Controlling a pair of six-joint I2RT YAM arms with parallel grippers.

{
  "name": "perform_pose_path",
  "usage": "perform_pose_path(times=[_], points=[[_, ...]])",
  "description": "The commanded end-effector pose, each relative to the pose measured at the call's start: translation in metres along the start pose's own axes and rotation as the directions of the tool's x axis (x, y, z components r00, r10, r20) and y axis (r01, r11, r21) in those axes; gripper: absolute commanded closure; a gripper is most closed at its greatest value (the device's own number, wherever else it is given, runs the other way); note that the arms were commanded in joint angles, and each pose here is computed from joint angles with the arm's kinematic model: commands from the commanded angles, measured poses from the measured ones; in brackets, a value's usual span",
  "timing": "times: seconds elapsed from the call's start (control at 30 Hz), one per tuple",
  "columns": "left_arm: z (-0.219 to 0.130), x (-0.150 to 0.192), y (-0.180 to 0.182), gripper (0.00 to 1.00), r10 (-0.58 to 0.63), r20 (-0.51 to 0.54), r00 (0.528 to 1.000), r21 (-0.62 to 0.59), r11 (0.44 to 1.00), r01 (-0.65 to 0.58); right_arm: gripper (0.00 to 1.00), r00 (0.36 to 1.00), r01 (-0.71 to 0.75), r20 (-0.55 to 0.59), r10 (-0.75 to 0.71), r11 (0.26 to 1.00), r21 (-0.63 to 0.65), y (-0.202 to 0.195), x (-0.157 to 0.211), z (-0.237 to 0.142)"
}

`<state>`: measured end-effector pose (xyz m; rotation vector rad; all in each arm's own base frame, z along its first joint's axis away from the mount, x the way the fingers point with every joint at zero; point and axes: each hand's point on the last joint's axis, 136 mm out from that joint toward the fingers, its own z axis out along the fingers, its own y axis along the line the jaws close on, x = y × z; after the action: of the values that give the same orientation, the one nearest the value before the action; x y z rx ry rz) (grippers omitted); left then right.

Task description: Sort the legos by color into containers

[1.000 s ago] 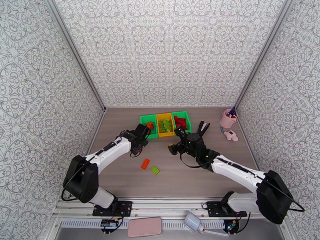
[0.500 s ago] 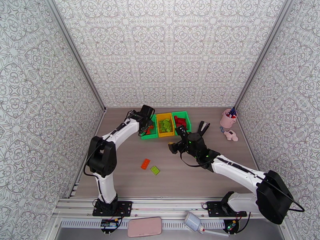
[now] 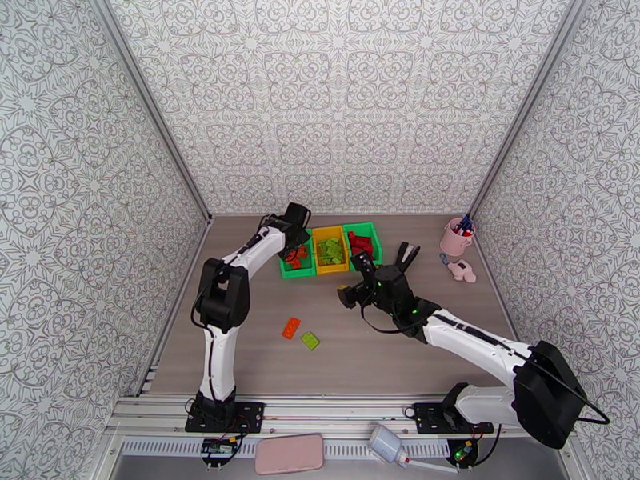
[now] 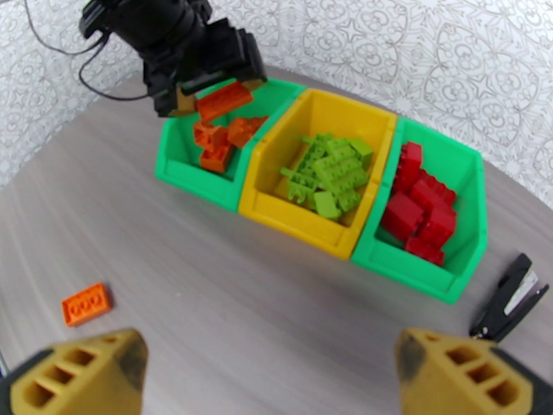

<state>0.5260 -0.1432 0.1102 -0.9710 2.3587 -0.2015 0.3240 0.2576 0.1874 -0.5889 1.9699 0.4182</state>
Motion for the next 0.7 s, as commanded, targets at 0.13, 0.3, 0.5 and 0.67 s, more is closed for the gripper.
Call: perform_pose_path(times=[0.13,0.3,0.5,0.67], points=[[-0.049,-0.012,-0.019,0.06,0.05,0.013,0.999,0.104,0.993,-0.051,0.01,1.0,0.027,-0.008,-0.027,0.999,-0.04,0.006,-0.006,0.002],[-0.087,-0.011,-0.022,0.0,0.094,0.051,0.994,0.178,0.979,-0.101,0.02,0.997,0.021,-0.074,-0.027,0.997,-0.077,0.013,0.008,0.009],[-0.121,0.014,0.001,0.0,0.23,0.058,0.972,0.243,0.941,-0.237,0.02,0.986,0.02,-0.163,-0.037,0.994,-0.104,0.031,0.03,0.013],[-0.136,0.049,0.05,0.0,0.381,0.034,0.924,0.276,0.885,-0.375,0.02,0.966,0.02,-0.251,-0.054,0.99,-0.137,0.061,0.047,0.006]])
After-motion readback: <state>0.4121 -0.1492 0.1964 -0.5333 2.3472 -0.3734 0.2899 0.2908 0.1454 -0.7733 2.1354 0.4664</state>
